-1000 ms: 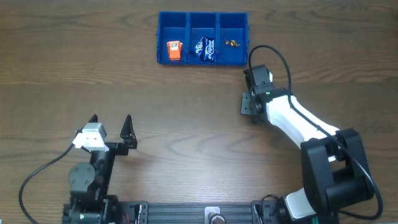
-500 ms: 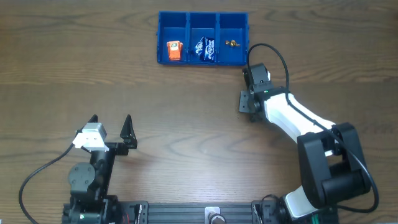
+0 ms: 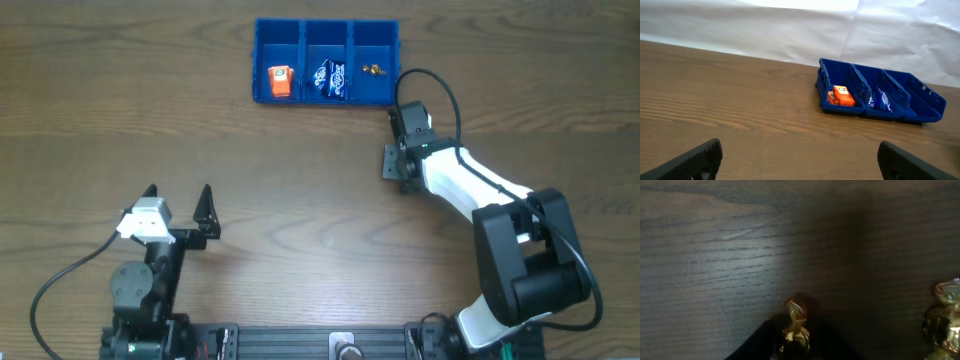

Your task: Sort Candies Into Trays

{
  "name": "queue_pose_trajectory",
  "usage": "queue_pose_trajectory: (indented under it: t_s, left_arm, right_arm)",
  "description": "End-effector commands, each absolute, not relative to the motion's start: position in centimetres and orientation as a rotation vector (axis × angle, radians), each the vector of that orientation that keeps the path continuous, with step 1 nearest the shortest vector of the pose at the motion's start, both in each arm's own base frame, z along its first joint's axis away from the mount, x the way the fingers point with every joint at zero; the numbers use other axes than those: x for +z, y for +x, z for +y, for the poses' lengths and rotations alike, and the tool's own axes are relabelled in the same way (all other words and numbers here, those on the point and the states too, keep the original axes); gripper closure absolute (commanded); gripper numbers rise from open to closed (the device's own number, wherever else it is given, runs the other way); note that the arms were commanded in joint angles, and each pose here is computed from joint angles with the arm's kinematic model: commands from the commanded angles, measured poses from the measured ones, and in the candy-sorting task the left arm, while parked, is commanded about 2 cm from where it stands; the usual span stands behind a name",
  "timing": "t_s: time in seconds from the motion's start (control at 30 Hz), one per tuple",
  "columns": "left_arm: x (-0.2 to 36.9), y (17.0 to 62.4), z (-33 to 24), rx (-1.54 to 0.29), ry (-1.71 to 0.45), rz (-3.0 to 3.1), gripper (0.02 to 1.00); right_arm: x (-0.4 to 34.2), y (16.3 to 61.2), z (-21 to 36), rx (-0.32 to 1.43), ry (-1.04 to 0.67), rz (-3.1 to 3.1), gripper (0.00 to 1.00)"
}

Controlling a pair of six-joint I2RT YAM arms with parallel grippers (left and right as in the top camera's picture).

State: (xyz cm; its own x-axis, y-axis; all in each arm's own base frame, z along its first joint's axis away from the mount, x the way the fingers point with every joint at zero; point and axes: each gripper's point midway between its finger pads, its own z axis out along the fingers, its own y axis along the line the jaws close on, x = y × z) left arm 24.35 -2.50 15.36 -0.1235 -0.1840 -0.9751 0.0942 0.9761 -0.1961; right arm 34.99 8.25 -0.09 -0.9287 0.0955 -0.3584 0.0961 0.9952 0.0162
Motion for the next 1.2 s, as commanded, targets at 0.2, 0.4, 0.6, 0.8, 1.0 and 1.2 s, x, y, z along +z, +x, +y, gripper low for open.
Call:
queue_pose_trajectory:
  t_s: [0.2,0.4,0.6,0.8,1.0,1.2]
  left_arm:
    - [13.8,24.2,-2.8,-0.248,-0.056,1.727,0.020]
    - [13.8,24.2,-2.8,-0.248,-0.056,1.727,0.020]
    - [13.8,24.2,-2.8,-0.248,-0.056,1.727,0.020]
    - [13.8,24.2,-2.8,-0.248,-0.057,1.727,0.020]
    - [13.8,24.2,-2.8,-0.248,-0.056,1.727,0.020]
    - [13.8,24.2,-2.8,-0.248,-0.056,1.727,0.020]
  right_arm:
    - [-0.6,35.0,8.6,0.001,0.123,2.787,0.812]
    - [1.3,34.5,9.4,0.034,0.102,2.771,0.851]
    - [10.1,34.6,11.2,0.129,0.044,2.585,0.851]
    - [20.4,38.7,11.2,0.085,0.019,2.440,0.851]
    - [23.7,46.7,12.1,0.046,0.018,2.423,0.851]
    - [19.2,51.4,12.8,0.029,0.025,2.487,0.851]
